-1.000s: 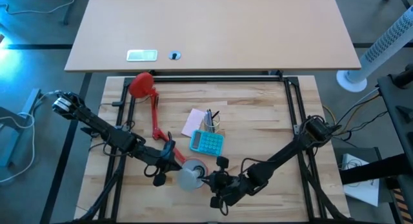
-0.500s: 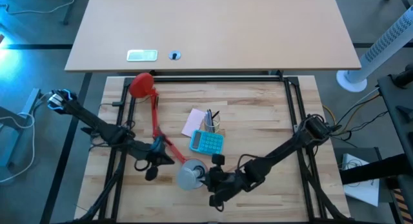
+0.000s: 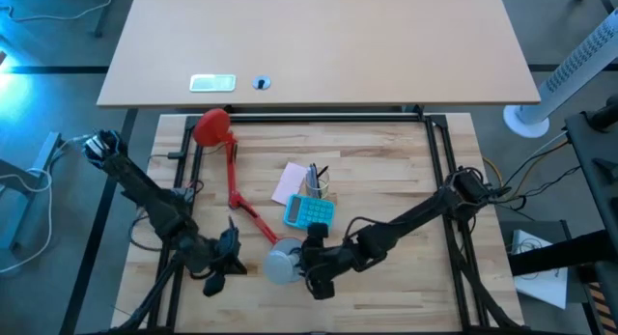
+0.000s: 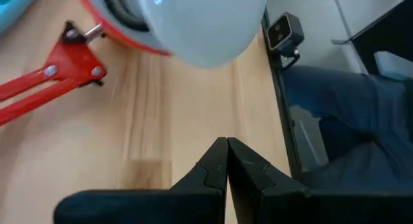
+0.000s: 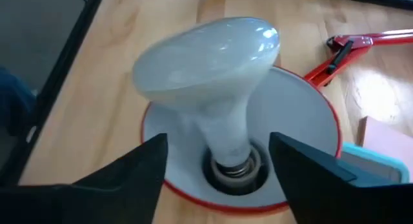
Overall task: Screw lightbulb
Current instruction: Remove the lightbulb from the red desk lamp
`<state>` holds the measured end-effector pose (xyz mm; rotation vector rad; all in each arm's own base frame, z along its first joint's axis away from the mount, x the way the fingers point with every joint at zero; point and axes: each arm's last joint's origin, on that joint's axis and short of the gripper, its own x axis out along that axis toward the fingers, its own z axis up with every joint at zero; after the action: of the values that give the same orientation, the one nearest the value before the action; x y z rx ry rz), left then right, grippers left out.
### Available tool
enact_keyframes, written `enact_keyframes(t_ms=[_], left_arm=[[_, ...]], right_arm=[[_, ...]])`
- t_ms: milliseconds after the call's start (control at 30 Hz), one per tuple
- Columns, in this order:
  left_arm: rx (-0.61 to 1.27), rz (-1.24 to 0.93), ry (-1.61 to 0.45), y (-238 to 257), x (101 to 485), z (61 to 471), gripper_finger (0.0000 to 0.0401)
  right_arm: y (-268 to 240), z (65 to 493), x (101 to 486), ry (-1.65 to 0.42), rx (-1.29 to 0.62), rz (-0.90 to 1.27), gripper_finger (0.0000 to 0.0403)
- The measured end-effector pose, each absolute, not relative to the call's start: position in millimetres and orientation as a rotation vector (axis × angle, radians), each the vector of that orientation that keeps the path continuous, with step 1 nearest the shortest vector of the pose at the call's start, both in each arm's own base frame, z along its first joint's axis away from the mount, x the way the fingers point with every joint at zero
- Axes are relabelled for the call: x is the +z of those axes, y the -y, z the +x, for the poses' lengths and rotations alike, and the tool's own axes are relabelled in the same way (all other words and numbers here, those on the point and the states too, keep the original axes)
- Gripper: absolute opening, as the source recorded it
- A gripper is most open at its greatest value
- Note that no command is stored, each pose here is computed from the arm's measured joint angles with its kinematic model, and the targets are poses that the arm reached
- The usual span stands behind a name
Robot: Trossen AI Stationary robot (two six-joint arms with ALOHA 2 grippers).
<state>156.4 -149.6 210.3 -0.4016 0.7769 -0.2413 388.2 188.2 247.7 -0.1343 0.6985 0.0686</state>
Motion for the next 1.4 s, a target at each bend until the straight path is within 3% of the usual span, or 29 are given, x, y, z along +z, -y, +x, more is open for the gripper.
enact_keyframes(t_ms=[200,600,800,1033,1167,1400], left_arm=[[-0.214,-0.34,-0.685,169,190,178,0.0],[-0.087,-0.295,-0.723,184,152,189,0.0007],[-0.122,-0.398,-0.816,193,166,179,0.0071],[-0.121,-0.671,-0.812,217,174,168,0.0201],[-0.007,-0.578,-0.7,227,161,162,0.0256],[0.25,-0.253,-0.438,238,144,173,0.0267]], right_arm=[[-180,392,248,-0.701,0.077,-0.17,0.0292],[-178,395,248,-0.706,0.148,-0.159,0.0292],[-178,395,248,-0.698,0.146,-0.152,0.0304],[-179,396,249,-0.684,0.149,-0.153,0.0308],[-179,396,249,-0.682,0.151,-0.162,0.0308],[-179,397,249,-0.691,0.2,-0.153,0.0313]])
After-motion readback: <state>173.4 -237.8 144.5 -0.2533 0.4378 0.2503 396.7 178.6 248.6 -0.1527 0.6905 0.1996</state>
